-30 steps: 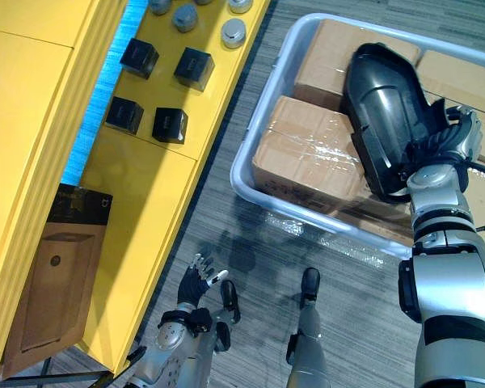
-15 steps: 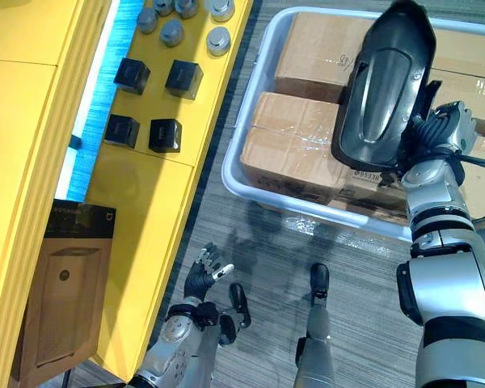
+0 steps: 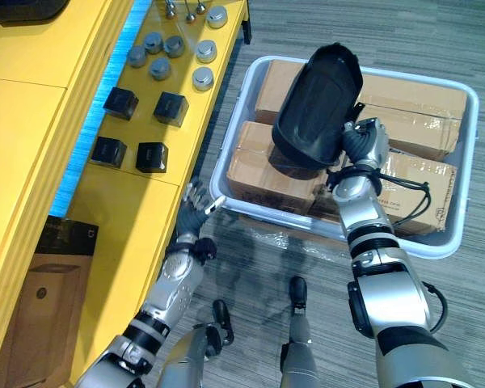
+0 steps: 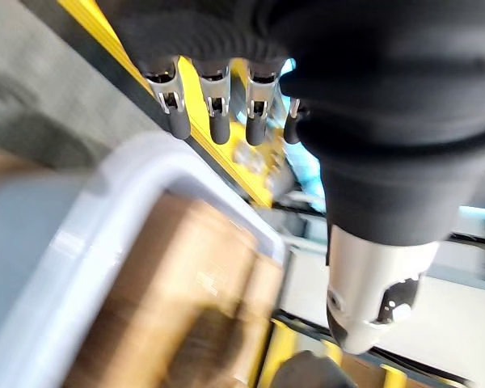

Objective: Walk over and take plastic housings, then place them on the shelf

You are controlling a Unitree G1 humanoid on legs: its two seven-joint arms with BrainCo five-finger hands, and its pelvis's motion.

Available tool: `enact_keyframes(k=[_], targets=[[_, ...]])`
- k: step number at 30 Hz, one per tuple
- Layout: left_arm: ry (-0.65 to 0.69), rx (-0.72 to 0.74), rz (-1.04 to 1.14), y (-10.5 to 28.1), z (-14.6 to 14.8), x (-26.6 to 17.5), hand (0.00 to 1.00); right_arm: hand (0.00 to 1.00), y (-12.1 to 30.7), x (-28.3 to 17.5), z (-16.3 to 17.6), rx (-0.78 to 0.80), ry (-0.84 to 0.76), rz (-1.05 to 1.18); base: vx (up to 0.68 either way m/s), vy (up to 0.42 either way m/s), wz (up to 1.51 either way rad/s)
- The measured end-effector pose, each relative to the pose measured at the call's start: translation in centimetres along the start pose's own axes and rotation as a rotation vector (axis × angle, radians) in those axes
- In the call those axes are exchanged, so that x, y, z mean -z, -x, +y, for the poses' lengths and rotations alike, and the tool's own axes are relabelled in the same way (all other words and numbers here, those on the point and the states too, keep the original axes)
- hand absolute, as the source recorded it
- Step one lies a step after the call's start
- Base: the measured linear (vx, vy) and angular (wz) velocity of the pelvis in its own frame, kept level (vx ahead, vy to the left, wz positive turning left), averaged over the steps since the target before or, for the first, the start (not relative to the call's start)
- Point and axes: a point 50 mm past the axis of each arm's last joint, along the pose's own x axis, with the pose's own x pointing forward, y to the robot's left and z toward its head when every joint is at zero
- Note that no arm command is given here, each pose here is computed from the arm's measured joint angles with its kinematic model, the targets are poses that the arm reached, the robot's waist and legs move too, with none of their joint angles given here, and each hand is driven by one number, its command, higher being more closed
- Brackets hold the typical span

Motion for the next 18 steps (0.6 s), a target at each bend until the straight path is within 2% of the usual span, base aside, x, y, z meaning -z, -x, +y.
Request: enact_keyframes(k=[5,9,15,18], targets=[[0.005,0.010,-0.054,-1.2,-0.8,-1.7,0.00,1.00,0.4,-1.9,0.8,-0.005,-0.013,-0.076,0.05,0.003,0.00],[0.004,0.016,-0.010,-3.7,-1.3,-2.3,0.00,1.00,0.6,-3.8,0.8,0.016,-0.006,-0.167,0.01,0.008,0.02],[0.103,0.031,0.038,-6.7,-1.5,-4.5,0.00,1.00,1.4,-4.3,1.7,-0.016,0.051,-0.233,0.02,0.031,0.02],[0.099,0.026,0.034,-7.2,-0.8,-5.1,0.00,1.00,1.7,-4.2,2.3,-0.047,0.071,-0.239,0.05,0.026,-0.02]])
